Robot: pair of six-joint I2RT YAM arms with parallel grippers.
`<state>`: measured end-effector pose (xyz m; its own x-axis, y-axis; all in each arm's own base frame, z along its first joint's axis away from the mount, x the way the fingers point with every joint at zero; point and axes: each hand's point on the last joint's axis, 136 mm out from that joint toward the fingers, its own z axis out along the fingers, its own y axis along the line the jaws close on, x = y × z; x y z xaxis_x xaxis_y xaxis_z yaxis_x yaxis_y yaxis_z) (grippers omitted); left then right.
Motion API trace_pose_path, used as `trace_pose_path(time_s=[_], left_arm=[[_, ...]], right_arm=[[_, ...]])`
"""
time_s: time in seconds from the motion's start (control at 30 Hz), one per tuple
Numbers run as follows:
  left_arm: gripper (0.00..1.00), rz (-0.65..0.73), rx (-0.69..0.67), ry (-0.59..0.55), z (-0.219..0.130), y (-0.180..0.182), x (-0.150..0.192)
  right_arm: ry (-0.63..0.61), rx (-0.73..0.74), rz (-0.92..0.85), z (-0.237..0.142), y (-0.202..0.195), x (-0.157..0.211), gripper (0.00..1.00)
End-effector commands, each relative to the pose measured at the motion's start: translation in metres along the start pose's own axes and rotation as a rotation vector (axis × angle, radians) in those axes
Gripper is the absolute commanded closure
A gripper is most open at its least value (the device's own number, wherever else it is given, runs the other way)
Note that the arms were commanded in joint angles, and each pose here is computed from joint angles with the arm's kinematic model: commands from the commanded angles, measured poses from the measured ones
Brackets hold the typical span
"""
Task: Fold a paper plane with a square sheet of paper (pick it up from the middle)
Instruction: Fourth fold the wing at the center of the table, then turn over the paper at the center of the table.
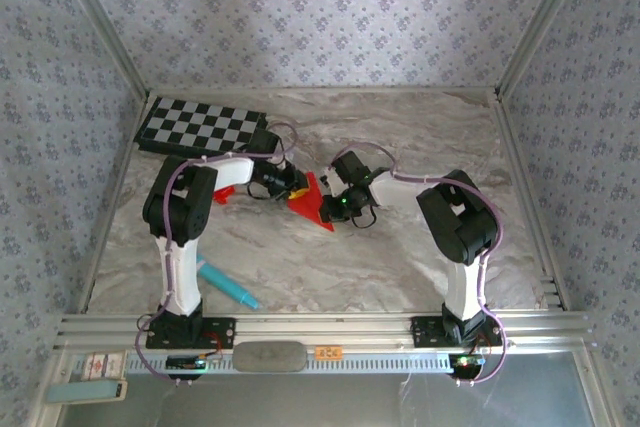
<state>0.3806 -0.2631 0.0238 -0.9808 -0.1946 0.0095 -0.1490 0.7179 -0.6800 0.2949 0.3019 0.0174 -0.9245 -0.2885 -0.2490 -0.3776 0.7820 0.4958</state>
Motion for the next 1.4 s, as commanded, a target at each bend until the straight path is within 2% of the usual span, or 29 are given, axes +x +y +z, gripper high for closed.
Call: trace_pose_path(time_s=[0.0,0.57,0.7,0.9,1.0,1.1,1.23,1.37], left_arm=[[0.78,-0.014,-0.170,-0.145,-0.010,0.054,-0.049],[0.79,0.047,-0.248,-0.213,-0.035,0.057,-0.093],[0.79,0.073,-0.178,-0.236,-0.049,0.026,-0.097],[0.77,0.138,-0.048,-0.268,-0.080,-0.043,-0.077],[0.73,0.138,-0.040,-0.303,-0.096,-0.055,-0.062],[0.65,0.109,-0.034,-0.358,-0.114,-0.057,-0.050],[0.54,0.048,-0.030,-0.425,-0.130,-0.048,-0.034],[0.45,-0.017,-0.005,-0.444,-0.135,-0.035,-0.016]], right_arm=[[0.309,0.262,0.135,0.003,-0.069,0.096,0.93],[0.266,0.194,0.149,-0.004,-0.058,0.092,0.93],[0.196,0.120,0.141,-0.007,-0.041,0.070,0.91],[-0.074,-0.076,0.098,-0.048,0.014,-0.006,0.83],[-0.192,-0.093,0.074,-0.070,0.021,-0.028,0.76],[-0.244,-0.057,0.057,-0.074,0.010,-0.036,0.68],[-0.225,-0.034,0.018,-0.065,0.000,-0.042,0.59],[-0.182,-0.062,-0.034,-0.053,0.004,-0.045,0.58]])
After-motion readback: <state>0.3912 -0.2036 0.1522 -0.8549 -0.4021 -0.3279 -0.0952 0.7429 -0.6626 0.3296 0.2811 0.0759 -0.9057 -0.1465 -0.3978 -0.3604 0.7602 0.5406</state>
